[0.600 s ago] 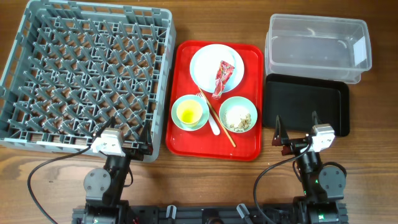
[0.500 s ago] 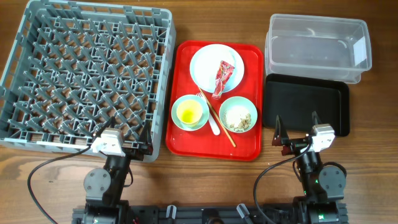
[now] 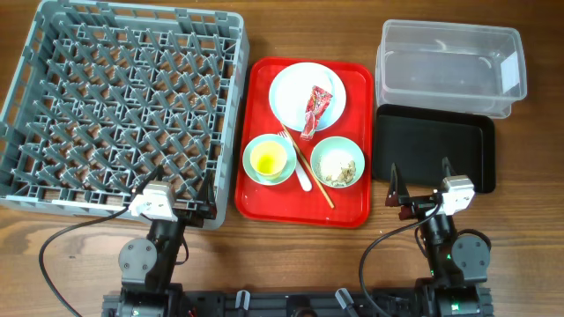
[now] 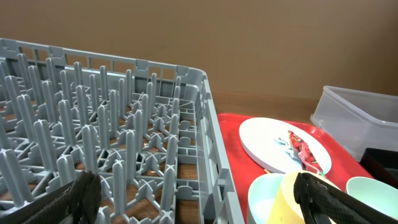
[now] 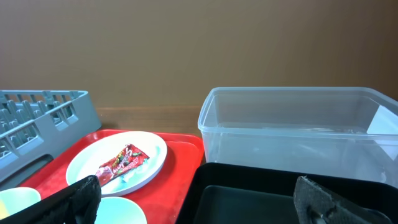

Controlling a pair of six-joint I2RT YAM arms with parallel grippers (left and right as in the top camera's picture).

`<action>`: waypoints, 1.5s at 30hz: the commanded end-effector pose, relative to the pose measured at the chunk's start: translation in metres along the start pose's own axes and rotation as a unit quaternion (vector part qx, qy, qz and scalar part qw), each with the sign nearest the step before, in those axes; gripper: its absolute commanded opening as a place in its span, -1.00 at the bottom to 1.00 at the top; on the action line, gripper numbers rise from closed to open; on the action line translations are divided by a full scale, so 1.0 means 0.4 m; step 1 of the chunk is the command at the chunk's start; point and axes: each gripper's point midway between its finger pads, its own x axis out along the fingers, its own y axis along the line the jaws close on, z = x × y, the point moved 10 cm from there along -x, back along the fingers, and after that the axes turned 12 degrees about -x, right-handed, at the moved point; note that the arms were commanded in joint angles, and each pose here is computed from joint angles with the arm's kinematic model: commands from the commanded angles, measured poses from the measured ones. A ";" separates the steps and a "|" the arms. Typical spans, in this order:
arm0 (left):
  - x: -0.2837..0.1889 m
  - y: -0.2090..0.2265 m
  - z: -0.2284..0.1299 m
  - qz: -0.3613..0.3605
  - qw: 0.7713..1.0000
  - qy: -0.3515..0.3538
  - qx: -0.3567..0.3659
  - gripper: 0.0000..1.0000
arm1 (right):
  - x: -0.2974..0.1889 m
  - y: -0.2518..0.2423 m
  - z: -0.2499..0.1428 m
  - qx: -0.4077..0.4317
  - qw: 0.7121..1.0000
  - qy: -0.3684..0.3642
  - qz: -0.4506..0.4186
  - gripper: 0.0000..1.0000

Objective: Sort waste into correct bins and load items into the dishwasher rack
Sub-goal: 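Move the right gripper toward the red wrapper on the blue plate, then grasp the red wrapper with the right gripper and drop it in the clear bin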

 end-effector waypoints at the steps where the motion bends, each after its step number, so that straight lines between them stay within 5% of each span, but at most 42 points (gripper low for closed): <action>1: 0.000 0.001 -0.004 -0.004 1.000 0.004 0.008 1.00 | -0.001 0.001 0.002 -0.007 1.000 -0.004 0.000 0.99; 35: 0.002 0.000 -0.006 0.005 0.999 0.040 -0.004 1.00 | -0.006 -0.001 0.018 0.017 1.000 0.006 0.003 1.00; 45: 0.061 -0.081 0.214 0.078 0.978 0.194 -0.019 1.00 | 0.058 -0.021 0.189 0.034 0.986 0.158 0.039 0.99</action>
